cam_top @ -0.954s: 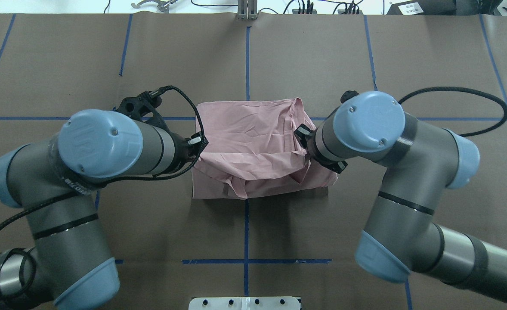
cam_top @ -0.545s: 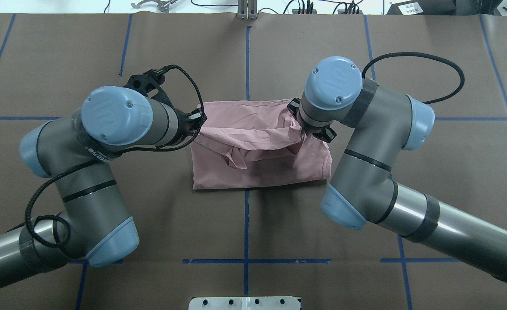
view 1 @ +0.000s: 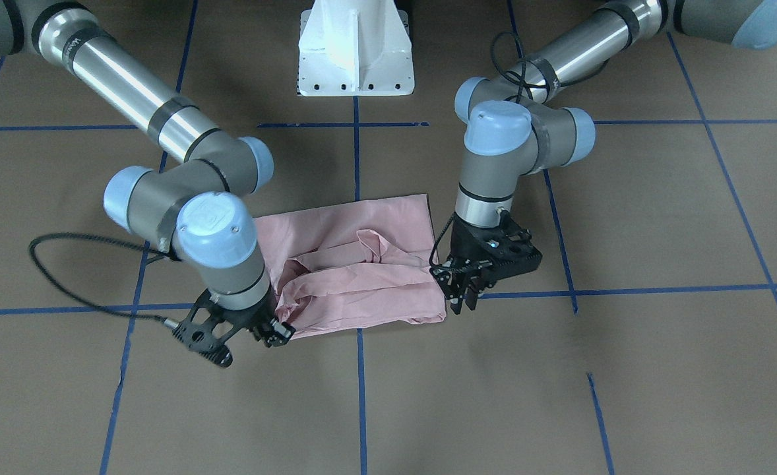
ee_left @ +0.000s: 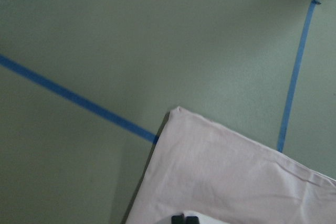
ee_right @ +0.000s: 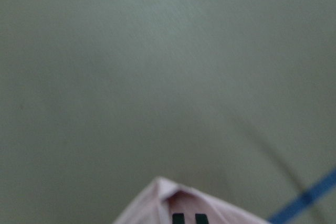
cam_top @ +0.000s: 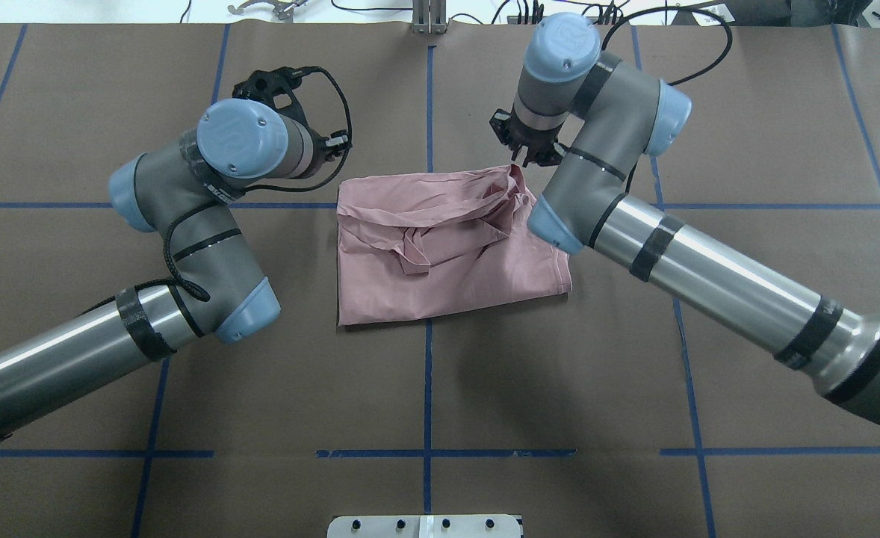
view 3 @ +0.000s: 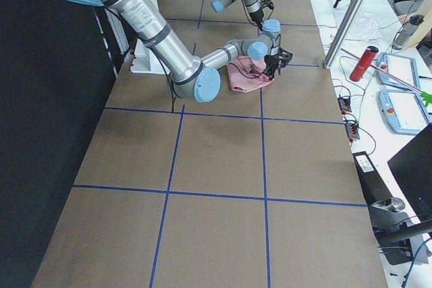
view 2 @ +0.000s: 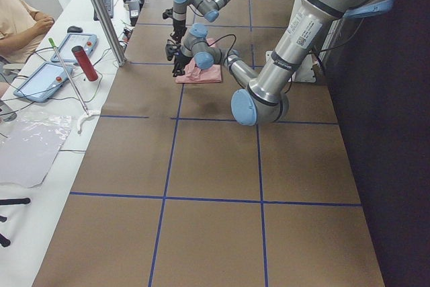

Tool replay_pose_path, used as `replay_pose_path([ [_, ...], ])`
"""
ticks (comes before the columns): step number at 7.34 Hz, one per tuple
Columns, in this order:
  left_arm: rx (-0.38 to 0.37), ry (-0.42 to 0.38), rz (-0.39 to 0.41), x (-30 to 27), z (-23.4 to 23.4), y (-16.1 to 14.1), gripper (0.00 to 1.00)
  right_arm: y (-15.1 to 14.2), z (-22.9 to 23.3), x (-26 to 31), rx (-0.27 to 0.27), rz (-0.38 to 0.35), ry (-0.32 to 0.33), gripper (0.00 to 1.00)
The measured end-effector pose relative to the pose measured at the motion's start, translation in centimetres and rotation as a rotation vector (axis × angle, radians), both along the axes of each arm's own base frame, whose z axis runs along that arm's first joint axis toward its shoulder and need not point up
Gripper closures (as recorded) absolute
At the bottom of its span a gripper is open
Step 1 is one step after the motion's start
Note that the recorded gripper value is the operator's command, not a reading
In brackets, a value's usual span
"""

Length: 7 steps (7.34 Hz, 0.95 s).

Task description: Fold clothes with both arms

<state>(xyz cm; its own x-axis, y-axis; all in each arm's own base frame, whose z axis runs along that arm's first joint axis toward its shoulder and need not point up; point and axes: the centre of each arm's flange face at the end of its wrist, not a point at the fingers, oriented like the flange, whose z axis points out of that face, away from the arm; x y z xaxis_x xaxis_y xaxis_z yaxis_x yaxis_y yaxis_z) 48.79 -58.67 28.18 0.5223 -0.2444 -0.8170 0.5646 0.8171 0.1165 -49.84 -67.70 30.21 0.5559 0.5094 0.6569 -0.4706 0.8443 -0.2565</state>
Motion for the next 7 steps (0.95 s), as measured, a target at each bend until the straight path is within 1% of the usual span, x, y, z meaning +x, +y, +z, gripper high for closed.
replay_pose_path([
  [1, 0.026, -0.012, -0.002, -1.1, 1.3, -1.1, 0.57, -2.8, 0.8, 2.8, 0.028, -0.044, -0.003, 0.0],
  [2, 0.048, -0.016, 0.012, -1.9, 1.9, -1.4, 0.57, -4.1, 1.4, 5.3, 0.05, -0.075, -0.014, 0.0],
  [3, 0.066, -0.015, 0.055, -3.3, 2.1, -1.9, 0.57, -4.3, 2.3, 7.5, 0.065, -0.094, -0.03, 0.0],
  [4, 0.08, -0.009, 0.125, -6.4, 2.8, -2.5, 0.56, -4.2, 3.6, 10.7, 0.08, -0.107, -0.046, 0.0],
  [5, 0.111, -0.01, 0.212, -10.9, 4.1, -2.7, 0.54, -4.3, 6.1, 15.5, 0.103, -0.136, -0.062, 0.0],
  [6, 0.151, -0.017, 0.296, -16.3, 5.8, -2.8, 0.54, -4.2, 9.6, 21.5, 0.134, -0.175, -0.075, 0.0],
  [7, 0.189, -0.029, 0.363, -21.8, 8.1, -2.3, 0.54, -3.9, 13.6, 28.3, 0.176, -0.213, -0.083, 0.0],
])
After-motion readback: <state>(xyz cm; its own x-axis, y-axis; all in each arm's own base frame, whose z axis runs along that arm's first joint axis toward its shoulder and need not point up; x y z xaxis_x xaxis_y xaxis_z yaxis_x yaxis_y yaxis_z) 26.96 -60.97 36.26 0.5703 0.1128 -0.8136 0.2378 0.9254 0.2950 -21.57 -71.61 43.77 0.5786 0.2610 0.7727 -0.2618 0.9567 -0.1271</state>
